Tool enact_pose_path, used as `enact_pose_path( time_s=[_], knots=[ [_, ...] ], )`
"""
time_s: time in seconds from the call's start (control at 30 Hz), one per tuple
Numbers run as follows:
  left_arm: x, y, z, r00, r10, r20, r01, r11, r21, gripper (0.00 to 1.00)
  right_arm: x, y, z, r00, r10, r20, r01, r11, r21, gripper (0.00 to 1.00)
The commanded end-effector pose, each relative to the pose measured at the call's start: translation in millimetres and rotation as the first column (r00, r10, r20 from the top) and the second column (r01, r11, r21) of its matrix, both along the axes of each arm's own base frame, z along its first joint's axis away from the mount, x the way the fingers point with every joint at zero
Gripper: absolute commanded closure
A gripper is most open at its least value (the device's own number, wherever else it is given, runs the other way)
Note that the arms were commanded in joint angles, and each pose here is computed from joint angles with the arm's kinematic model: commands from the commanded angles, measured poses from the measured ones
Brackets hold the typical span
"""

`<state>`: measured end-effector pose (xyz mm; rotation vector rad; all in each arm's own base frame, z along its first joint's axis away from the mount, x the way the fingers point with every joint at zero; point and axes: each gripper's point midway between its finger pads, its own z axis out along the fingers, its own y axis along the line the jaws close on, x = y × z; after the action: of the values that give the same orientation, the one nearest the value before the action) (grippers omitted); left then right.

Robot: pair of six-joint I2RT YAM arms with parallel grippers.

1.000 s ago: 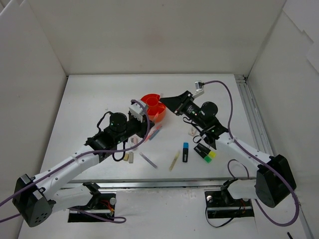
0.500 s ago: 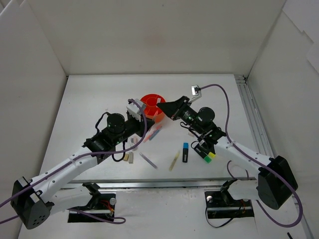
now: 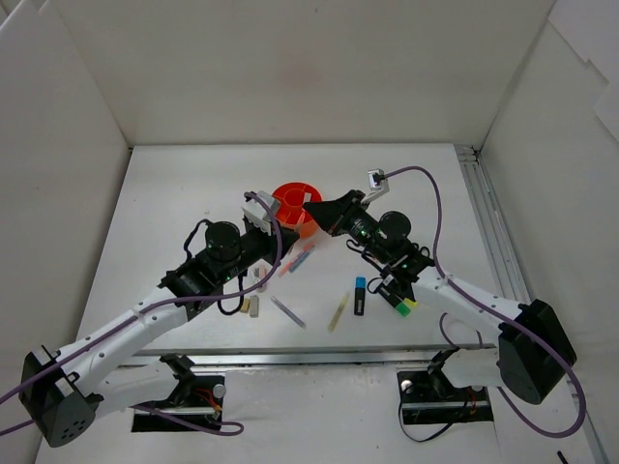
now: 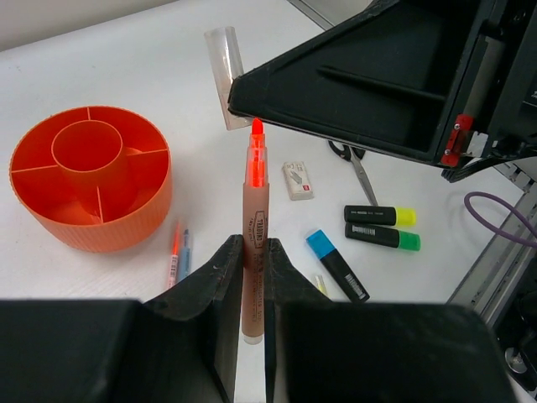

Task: Sort the stationery into containers
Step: Close the pen cap on the pen.

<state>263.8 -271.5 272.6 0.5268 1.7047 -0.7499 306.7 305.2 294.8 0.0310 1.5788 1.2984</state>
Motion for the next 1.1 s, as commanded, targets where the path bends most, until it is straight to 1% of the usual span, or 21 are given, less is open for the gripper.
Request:
enact_pose_path(
  time_s=[0.0,0.43,0.67,1.07],
  knots=[
    [0.7,-1.0,34.7,0.997,0.015,0.077,-0.008,0.996,-0.092,1.0,-2.9,-9.3,44.6,0.991,-0.047,0.129,0.036,0.996,0.08,1.0],
    [5.9,-5.1,24.0,0.999,0.019,0.051,-0.015,0.997,-0.074,1.0,-2.3,-5.8,45.6,0.991,-0.038,0.131,0.027,0.997,0.078,1.0],
    [6.1,-6.2,22.2,0.999,0.016,0.043,-0.012,0.997,-0.071,1.0,0.2,-4.3,52.8,0.987,-0.041,0.157,0.031,0.997,0.071,1.0],
    [6.8,-2.4,21.7,0.998,0.031,0.047,-0.028,0.998,-0.063,1.0,-4.1,8.8,48.2,0.989,0.011,0.15,-0.02,0.998,0.06,1.0]
  ],
)
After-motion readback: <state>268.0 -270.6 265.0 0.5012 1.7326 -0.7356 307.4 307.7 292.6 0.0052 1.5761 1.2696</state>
